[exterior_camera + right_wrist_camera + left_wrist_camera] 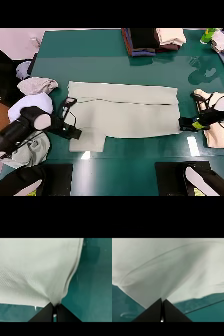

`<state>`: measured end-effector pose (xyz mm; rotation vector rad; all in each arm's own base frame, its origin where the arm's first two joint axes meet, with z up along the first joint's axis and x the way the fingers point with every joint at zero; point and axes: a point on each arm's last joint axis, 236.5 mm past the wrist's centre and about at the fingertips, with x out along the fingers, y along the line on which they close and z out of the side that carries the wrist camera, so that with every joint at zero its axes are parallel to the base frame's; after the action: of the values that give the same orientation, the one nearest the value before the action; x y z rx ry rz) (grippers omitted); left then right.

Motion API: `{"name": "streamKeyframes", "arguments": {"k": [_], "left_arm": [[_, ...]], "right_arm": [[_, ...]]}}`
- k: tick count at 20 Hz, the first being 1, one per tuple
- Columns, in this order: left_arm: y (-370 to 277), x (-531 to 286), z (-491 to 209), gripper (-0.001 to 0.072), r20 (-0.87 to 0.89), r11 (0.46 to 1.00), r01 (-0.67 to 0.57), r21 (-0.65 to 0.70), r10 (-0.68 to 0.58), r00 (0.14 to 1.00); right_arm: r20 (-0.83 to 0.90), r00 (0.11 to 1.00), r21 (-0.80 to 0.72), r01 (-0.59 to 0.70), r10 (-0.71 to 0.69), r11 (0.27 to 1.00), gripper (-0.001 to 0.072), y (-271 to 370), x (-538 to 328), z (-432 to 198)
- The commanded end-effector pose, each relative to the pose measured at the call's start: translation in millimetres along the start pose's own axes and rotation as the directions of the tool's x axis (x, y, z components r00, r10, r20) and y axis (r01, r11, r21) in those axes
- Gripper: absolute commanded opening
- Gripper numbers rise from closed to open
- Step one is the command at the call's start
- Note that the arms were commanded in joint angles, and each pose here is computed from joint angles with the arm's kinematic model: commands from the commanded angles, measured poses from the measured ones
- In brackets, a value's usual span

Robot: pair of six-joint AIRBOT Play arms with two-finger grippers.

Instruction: Fold the shirts.

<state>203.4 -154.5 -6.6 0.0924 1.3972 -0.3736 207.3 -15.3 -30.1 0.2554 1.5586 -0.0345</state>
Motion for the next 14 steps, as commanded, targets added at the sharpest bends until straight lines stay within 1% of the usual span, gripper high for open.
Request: {"name": "streamKeyframes", "arguments": {"k": [1, 4, 6, 10, 12, 14], "left_arm": [[18.4, -60.3, 31.5, 0.0025, 0.124, 0.988, -0.119, 0.094, 0.107, 0.986], [33.7, -91.9, 75.0, 0.0024, 0.302, 0.964, -0.231, 0.133, 0.183, 0.936], [54.0, -97.1, 99.4, 0.0025, 0.374, 0.931, -0.339, 0.134, 0.269, 0.887], [88.5, -61.9, 139.9, 0.0025, 0.377, 0.941, -0.335, 0.048, 0.293, 0.879], [97.3, -46.4, 170.2, 0.0025, 0.430, 0.956, -0.294, 0.018, 0.258, 0.865], [97.9, -36.7, 201.9, 0.0025, 0.481, 0.964, -0.263, 0.035, 0.214, 0.850]], "right_arm": [[0.082, 0.996, -0.024, 0.043, -0.041, 0.999, 0.0016, -2.7, -42.7, -3.8], [0.180, 0.983, -0.020, 0.047, -0.042, 0.999, 0.0016, 0.8, -72.7, 20.6], [0.194, 0.980, -0.014, 0.041, -0.037, 0.999, 0.0016, 2.0, -80.3, 45.8], [0.185, 0.982, -0.004, 0.036, -0.035, 0.999, 0.0016, -0.7, -75.8, 99.7], [0.184, 0.982, 0.006, 0.034, -0.035, 0.999, 0.0015, -2.6, -70.5, 127.4], [0.180, 0.983, 0.016, 0.032, -0.034, 0.999, 0.0016, -4.0, -64.7, 152.4]]}}
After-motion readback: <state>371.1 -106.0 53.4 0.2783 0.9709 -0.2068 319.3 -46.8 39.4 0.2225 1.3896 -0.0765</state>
